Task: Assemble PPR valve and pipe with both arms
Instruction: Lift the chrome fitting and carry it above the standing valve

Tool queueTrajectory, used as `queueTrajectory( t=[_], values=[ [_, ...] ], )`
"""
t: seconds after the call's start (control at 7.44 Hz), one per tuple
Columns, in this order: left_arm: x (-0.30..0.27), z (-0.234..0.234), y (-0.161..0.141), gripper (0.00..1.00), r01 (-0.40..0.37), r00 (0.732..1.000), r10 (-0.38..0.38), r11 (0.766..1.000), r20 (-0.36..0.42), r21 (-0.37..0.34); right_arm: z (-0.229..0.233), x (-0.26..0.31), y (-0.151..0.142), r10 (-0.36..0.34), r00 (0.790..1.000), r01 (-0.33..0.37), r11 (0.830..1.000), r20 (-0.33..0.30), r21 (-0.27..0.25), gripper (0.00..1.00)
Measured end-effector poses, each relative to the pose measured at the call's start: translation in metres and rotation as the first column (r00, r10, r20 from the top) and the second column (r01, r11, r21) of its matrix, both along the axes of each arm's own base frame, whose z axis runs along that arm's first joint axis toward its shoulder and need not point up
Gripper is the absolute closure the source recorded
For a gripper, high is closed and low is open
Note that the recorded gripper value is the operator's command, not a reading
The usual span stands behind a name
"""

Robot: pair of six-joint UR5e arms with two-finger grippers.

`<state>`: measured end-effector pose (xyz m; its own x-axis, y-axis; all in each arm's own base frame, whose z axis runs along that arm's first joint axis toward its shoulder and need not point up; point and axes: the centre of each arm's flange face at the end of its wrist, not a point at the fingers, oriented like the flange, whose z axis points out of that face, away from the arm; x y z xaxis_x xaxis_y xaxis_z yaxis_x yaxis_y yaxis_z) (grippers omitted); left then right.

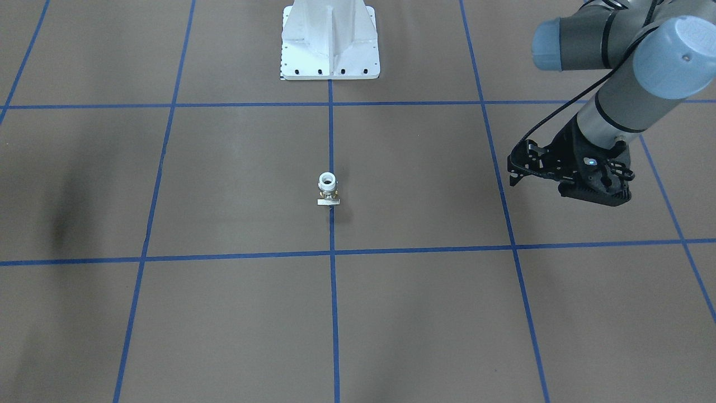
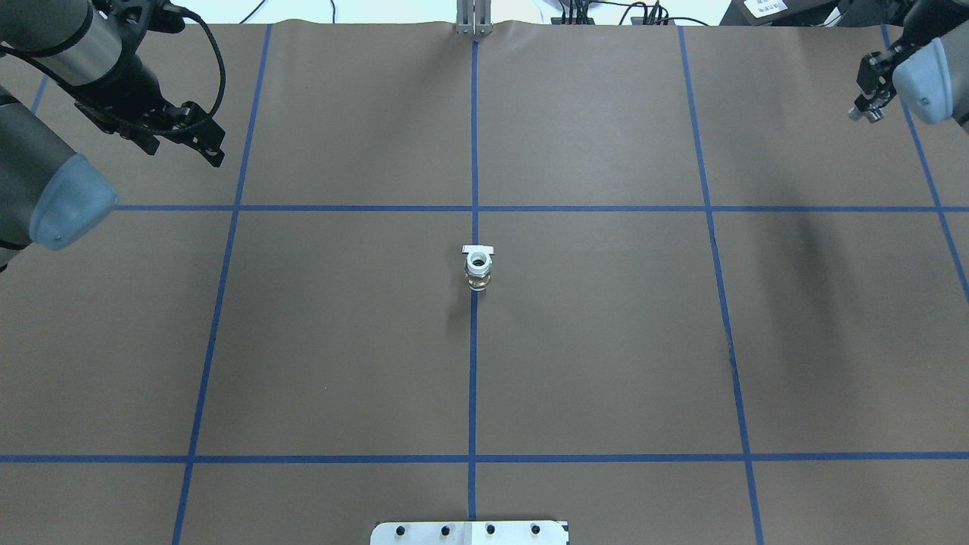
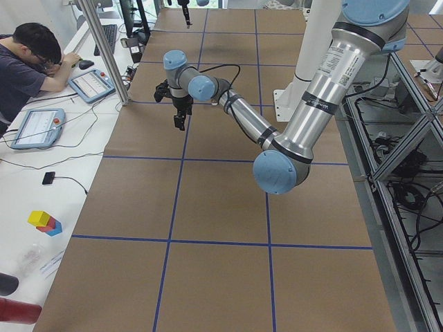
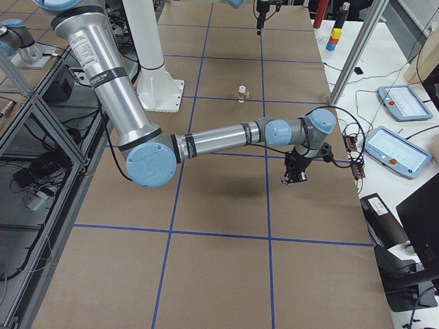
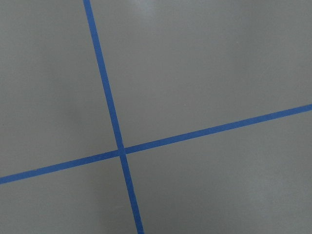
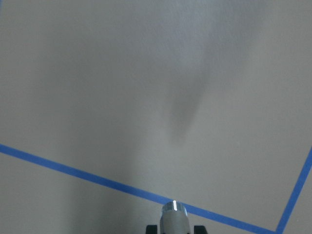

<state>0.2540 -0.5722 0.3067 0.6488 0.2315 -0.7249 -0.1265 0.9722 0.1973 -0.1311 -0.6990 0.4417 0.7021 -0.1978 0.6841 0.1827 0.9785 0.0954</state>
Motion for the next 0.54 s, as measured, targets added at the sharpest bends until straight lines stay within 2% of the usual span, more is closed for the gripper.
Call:
queueTrajectory(
  t=[0.13, 0.54],
  values=[
    [-0.006, 0.010, -0.001, 0.00, -0.003, 1.000, 0.003, 1.000, 0.022, 0.019, -0.049, -0.027, -0.005, 0.062, 0.998, -0.060, 0.997, 0.032, -0.042, 1.00],
    [-0.058, 0.074, -0.001, 0.00, -0.068, 0.994, 0.061, 0.994, 0.087, 0.080, -0.187, -0.140, 0.039, 0.200, 0.975, -0.182, 0.969, 0.098, -0.169, 1.00]
  ],
)
